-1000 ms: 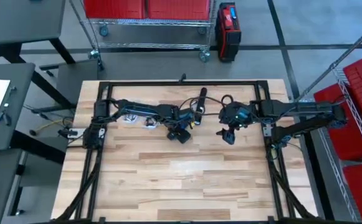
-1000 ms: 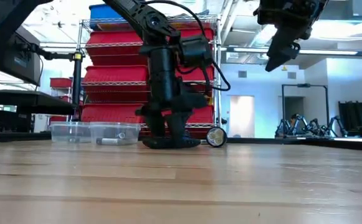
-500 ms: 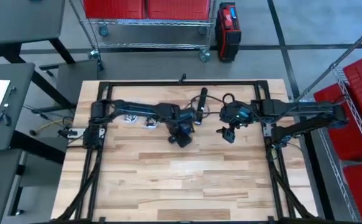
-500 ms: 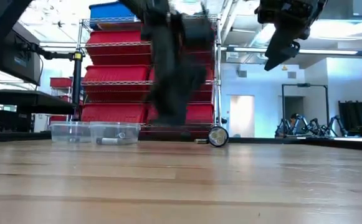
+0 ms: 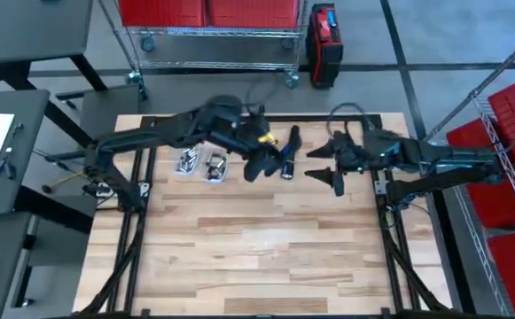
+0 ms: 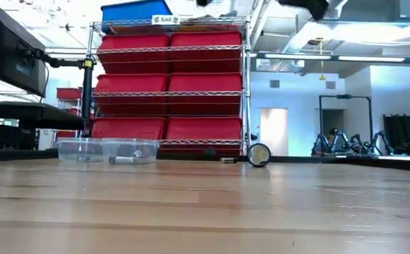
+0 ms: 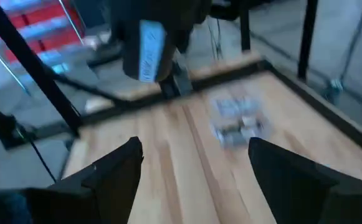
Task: Insert battery
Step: Open the remote control battery compartment
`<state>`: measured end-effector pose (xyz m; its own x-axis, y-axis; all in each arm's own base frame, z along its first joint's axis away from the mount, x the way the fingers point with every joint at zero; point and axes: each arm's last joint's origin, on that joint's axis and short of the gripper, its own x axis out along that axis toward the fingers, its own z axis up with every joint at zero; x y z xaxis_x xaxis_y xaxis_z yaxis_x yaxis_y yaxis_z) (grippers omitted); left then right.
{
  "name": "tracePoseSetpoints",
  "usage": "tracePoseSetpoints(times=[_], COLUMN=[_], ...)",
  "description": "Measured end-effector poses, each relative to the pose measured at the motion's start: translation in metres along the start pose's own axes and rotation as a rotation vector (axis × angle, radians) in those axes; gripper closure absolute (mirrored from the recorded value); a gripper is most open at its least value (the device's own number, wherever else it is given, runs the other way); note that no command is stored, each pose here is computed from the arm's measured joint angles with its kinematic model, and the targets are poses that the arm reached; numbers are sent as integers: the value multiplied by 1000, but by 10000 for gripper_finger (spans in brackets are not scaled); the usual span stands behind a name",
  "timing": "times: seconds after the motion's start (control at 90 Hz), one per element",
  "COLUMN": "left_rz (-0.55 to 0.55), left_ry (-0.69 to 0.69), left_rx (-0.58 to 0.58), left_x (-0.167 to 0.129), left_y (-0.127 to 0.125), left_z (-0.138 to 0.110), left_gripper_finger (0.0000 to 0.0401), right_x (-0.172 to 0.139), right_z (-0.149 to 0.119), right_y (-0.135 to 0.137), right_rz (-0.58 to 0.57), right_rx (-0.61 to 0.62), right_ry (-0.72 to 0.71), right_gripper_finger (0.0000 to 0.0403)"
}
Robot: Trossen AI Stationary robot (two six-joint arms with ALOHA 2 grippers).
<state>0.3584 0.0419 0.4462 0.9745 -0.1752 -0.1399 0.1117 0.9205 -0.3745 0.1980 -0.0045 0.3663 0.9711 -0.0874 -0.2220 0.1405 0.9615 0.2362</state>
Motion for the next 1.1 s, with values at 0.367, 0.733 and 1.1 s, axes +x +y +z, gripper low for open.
tracePoseSetpoints(times=[0.367,0.733,1.1], left_rz=[-203,-352,-334], left_ry=[-344,-404,-393], left_rx=[170,205,209], left_x=[-3,11,12], left_y=[-36,-51,-49], left_z=[27,23,22], left_gripper_finger=[246,246,246], right_x=[30,46,46], right_z=[25,38,44], right_y=[26,36,40], right_rz=[370,668,672], right_rx=[52,82,51], right_ry=[-293,-473,-493], right_gripper_finger=[121,121,161])
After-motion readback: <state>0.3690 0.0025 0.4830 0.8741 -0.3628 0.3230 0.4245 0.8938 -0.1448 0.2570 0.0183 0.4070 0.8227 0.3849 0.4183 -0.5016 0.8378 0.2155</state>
